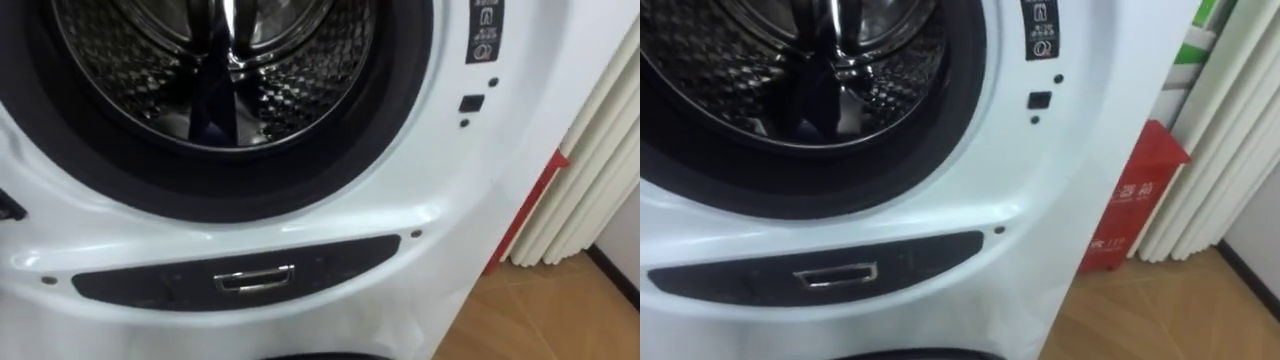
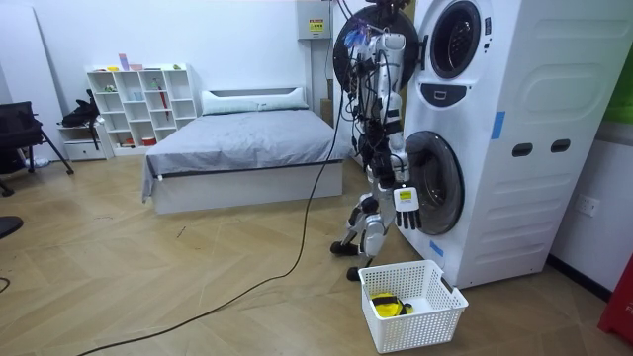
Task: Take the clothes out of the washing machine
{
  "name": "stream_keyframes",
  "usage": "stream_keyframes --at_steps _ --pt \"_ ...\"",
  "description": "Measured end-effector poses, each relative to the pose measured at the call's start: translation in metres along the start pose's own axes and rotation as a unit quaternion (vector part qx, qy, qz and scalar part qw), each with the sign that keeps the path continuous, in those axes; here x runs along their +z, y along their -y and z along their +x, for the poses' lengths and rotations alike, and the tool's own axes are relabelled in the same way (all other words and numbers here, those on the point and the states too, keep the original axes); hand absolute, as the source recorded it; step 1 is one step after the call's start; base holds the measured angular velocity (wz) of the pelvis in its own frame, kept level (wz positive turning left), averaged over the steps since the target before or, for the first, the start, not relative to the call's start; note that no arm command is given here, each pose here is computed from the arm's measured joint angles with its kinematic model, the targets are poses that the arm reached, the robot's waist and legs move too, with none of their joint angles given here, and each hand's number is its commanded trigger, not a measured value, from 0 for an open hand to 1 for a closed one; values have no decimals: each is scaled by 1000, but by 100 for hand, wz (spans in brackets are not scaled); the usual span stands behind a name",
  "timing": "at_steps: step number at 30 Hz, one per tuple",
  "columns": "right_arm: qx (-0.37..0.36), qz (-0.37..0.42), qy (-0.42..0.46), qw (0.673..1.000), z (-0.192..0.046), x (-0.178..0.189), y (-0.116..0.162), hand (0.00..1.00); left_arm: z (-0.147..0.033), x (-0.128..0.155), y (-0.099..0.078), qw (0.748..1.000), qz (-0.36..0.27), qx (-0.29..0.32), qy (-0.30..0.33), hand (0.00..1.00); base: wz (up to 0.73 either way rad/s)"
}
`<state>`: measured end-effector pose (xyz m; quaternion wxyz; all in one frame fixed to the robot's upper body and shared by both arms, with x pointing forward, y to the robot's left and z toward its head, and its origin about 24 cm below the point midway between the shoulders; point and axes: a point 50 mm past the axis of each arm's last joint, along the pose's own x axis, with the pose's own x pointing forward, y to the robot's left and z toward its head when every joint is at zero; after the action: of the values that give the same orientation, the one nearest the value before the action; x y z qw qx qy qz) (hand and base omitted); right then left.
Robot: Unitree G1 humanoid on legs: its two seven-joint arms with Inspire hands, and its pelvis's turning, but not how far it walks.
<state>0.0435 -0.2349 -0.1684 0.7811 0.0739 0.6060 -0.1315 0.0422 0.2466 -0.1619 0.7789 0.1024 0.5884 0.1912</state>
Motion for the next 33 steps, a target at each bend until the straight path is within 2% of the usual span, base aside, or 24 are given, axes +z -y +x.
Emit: stream_keyframes --at_steps 3,10,11,15,19,25,28,33 --pt "-17 -15 12 1000 -1 4 5 0 0 4 6 1000 -1 -18 4 0 8" --pt "-24 4 29 999 -2 3 12 0 2 50 17 996 1 -50 69 0 35" --pt "-28 9 26 999 -2 1 13 0 2 63 20 995 13 -53 87 0 50" --pt "-28 14 23 999 -2 -1 12 0 1 72 24 992 37 -57 105 0 0" --pt "-29 26 11 999 -3 -9 12 0 1 61 24 993 42 -57 91 0 -21" --pt "-41 79 -22 996 -8 -34 20 0 0 22 22 997 47 -55 35 0 14" --pt "-51 82 -29 995 -10 -40 24 0 -1 2 18 999 21 -40 0 0 -28" --pt "-55 93 -47 993 -11 -51 23 0 -2 -15 8 995 -85 -9 -42 0 -38"
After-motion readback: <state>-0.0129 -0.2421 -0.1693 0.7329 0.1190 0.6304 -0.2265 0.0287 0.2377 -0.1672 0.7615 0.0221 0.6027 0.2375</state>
